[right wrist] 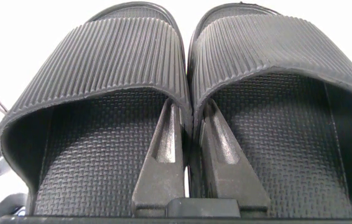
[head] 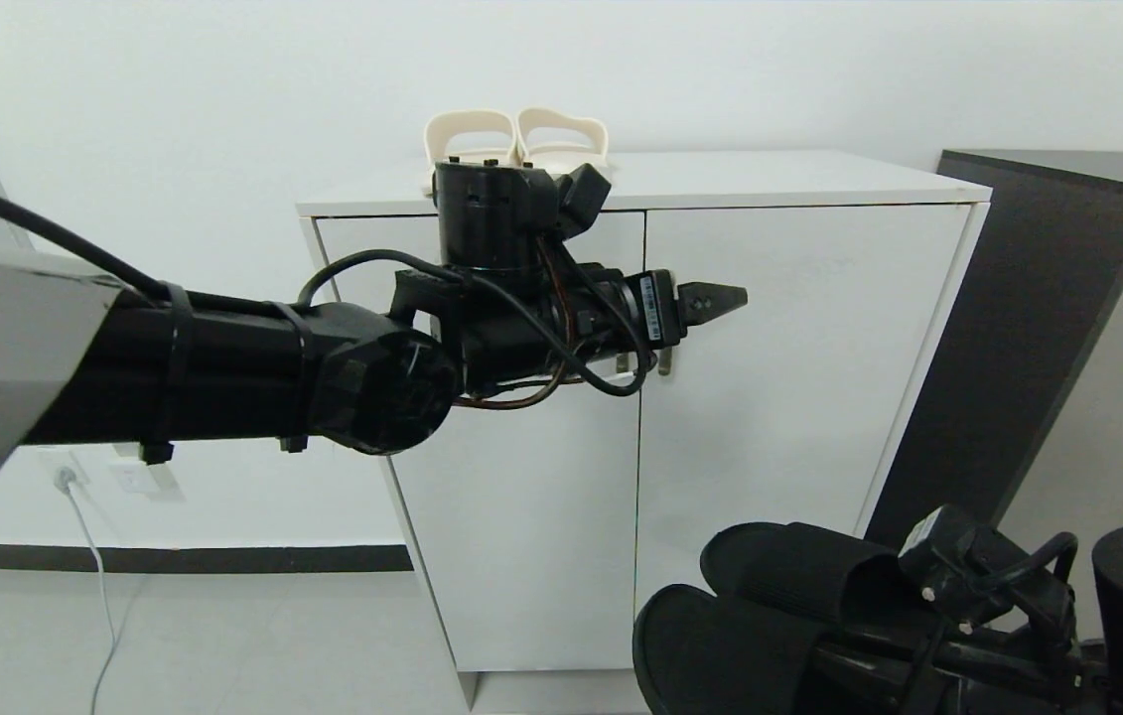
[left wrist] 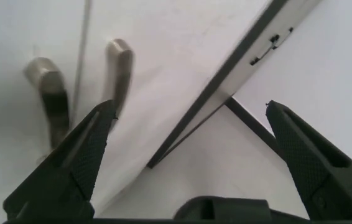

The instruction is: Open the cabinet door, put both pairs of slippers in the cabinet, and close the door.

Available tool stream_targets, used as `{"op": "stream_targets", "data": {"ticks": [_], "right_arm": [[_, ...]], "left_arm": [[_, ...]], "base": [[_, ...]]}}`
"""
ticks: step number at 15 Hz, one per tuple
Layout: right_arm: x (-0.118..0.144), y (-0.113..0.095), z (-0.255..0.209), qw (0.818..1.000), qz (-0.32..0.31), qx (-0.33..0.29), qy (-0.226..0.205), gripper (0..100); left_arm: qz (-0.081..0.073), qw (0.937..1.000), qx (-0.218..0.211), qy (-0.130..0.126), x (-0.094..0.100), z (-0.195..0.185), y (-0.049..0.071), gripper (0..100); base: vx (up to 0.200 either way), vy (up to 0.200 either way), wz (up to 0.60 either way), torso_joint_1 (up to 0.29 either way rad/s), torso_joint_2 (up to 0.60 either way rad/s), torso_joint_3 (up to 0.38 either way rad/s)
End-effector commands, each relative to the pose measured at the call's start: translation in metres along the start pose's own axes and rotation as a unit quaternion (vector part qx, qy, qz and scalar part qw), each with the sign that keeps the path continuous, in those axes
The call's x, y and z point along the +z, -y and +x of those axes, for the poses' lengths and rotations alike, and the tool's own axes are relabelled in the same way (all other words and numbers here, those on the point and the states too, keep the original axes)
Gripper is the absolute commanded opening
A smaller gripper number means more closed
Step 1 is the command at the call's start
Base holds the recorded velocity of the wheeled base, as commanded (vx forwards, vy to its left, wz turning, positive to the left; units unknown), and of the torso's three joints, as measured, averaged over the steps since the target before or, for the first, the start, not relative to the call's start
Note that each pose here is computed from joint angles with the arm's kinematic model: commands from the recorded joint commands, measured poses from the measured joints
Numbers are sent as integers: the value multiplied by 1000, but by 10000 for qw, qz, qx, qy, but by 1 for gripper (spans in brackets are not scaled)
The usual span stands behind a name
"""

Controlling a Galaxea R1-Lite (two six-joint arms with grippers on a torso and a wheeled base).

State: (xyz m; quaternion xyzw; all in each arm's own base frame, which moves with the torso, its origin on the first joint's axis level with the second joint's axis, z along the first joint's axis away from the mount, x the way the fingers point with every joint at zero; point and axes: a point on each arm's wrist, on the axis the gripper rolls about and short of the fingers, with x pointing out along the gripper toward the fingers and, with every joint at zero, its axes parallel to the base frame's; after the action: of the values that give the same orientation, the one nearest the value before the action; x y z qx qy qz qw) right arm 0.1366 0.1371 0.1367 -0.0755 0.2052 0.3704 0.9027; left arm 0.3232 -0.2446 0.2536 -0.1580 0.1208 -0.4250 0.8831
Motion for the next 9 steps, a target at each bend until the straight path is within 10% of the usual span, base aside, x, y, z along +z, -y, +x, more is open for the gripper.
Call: {"op": "stream_targets", "data": {"ticks": [1,8,9], "right_arm": [[-1,0,1,10000,0,3,-21,0],[-1,0,0,10000,1,3,-13,0],[-1,0,0,10000,0,3,-21,0]], "left_arm": [[-11,10000,57,-11,0,8,-7,100],[-41,9999,62,-128,-1,27,-11,100],[-33,9999,47,-134,-1,27,-11,0]], "base": [[0,0,0,0,0,0],[0,0,0,0,0,0],[0,0,0,0,0,0]]}}
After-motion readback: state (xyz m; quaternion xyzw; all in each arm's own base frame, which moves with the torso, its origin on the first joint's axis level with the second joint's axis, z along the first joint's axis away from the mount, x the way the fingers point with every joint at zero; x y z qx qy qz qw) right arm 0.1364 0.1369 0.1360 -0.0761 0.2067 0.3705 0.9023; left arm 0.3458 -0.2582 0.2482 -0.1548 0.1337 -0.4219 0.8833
